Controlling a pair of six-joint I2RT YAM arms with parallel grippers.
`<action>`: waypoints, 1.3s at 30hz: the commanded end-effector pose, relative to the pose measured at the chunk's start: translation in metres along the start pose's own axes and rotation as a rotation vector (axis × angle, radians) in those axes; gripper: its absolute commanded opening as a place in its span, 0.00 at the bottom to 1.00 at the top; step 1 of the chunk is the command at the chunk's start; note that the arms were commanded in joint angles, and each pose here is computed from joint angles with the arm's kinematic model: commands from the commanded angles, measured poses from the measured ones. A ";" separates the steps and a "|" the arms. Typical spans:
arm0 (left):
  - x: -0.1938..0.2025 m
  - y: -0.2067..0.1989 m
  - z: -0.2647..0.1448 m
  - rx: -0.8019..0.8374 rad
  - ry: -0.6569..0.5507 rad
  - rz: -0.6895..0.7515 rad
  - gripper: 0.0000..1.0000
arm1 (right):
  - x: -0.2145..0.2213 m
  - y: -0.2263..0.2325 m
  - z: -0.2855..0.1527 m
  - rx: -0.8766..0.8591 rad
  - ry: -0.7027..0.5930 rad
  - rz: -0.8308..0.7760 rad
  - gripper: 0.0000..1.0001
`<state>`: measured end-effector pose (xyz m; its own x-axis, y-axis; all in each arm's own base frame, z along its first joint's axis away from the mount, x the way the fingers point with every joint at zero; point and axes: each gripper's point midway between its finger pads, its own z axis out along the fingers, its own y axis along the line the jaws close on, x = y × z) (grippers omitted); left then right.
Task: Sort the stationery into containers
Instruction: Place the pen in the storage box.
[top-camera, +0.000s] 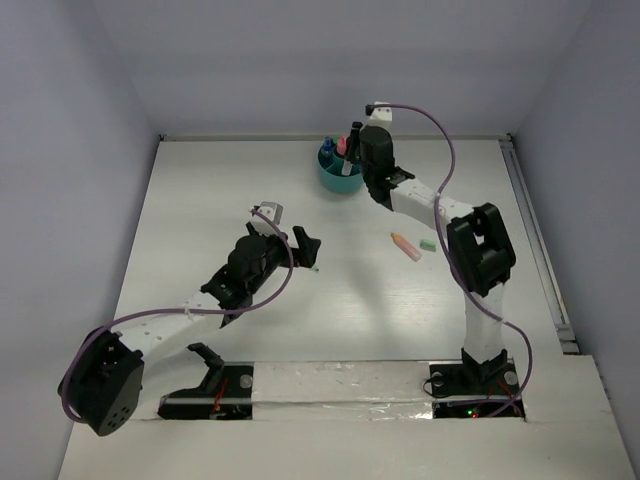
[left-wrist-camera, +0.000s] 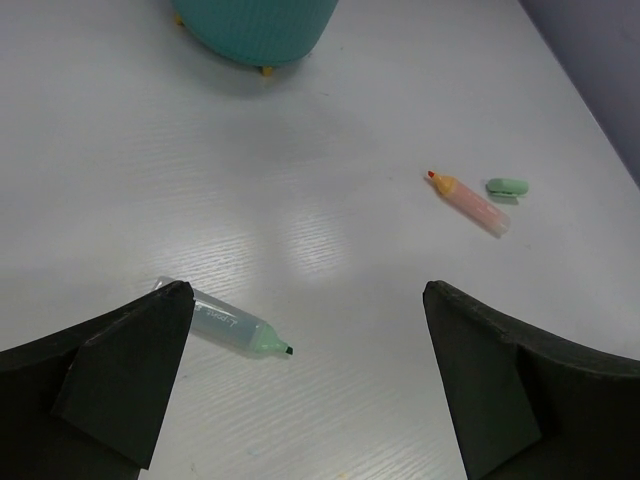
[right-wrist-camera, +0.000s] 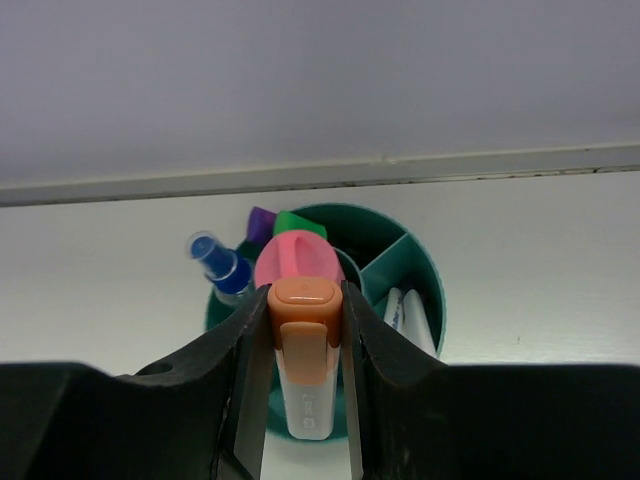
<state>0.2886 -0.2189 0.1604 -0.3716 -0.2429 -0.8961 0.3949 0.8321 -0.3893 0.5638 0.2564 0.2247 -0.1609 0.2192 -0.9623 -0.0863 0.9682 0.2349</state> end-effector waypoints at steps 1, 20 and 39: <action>-0.028 -0.009 0.003 0.005 -0.072 -0.014 0.99 | -0.054 0.004 0.008 0.036 -0.186 0.027 0.00; -0.023 -0.010 0.007 0.014 -0.058 -0.006 0.99 | -0.033 0.003 0.004 0.004 -0.141 -0.015 0.51; -0.057 0.028 -0.025 -0.178 -0.234 -0.064 0.97 | 0.077 0.088 -0.152 -0.437 0.388 -0.033 0.04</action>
<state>0.2958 -0.1900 0.1932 -0.2521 -0.3294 -0.9099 0.2938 0.8698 -0.3963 0.4515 0.3051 0.2401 -0.3175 0.1553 -0.9355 -0.3735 0.8863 0.2739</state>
